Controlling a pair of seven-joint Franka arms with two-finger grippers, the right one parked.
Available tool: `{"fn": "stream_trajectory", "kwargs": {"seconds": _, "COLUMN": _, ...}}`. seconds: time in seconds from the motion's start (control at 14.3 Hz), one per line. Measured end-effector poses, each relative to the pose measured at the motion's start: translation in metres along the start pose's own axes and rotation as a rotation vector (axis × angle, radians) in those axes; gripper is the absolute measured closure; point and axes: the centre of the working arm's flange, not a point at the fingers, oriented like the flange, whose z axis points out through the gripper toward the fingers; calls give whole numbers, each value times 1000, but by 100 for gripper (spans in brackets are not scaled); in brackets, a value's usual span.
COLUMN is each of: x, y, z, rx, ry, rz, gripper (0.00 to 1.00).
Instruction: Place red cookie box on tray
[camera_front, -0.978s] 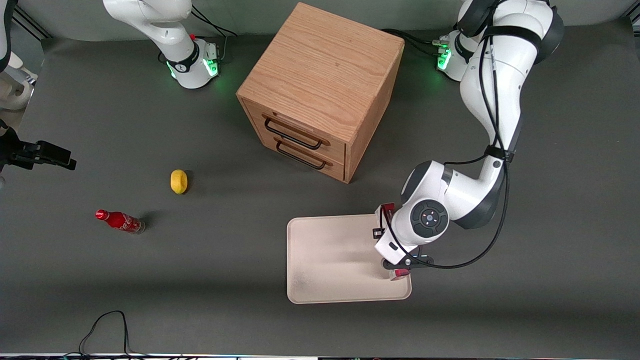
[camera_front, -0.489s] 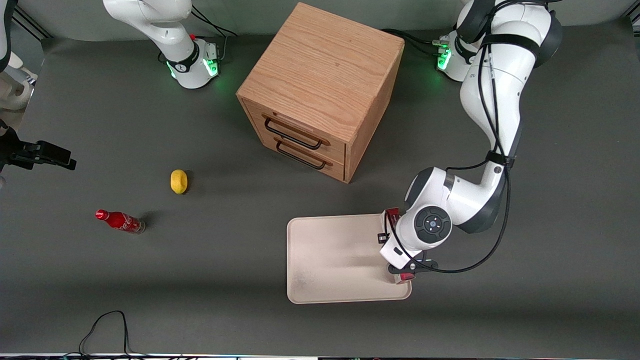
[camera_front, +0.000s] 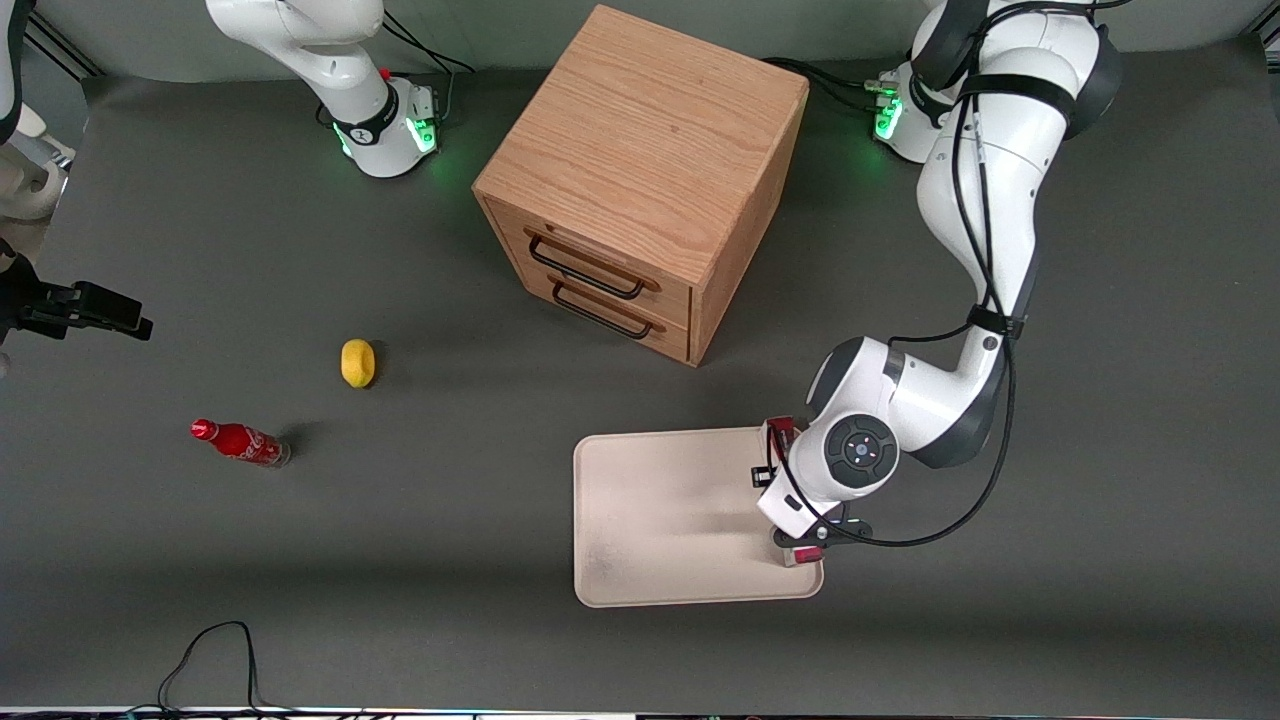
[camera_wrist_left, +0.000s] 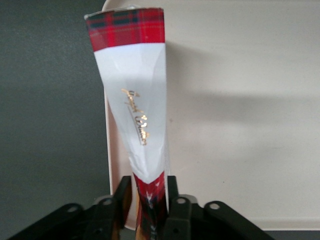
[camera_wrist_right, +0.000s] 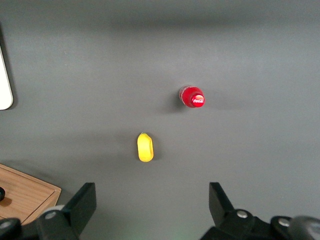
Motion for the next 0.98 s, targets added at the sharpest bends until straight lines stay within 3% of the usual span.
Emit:
{"fn": "stream_trajectory", "kwargs": {"seconds": 0.28, "x": 1, "y": 1, "z": -4, "rx": -2, "ry": 5, "rz": 0, "gripper": 17}}
{"fn": "stream_trajectory", "kwargs": {"seconds": 0.42, "x": 1, "y": 0, "z": -11, "rx": 4, "ry": -2, "rz": -1, "gripper": 0}}
{"fn": "stream_trajectory", "kwargs": {"seconds": 0.84, "x": -11, "y": -36, "z": -107, "rx": 67, "ry": -50, "rz": -7, "gripper": 0}}
{"fn": "stream_trajectory", "kwargs": {"seconds": 0.98, "x": -21, "y": -64, "z": -148, "rx": 77, "ry": -41, "rz": -4, "gripper": 0}}
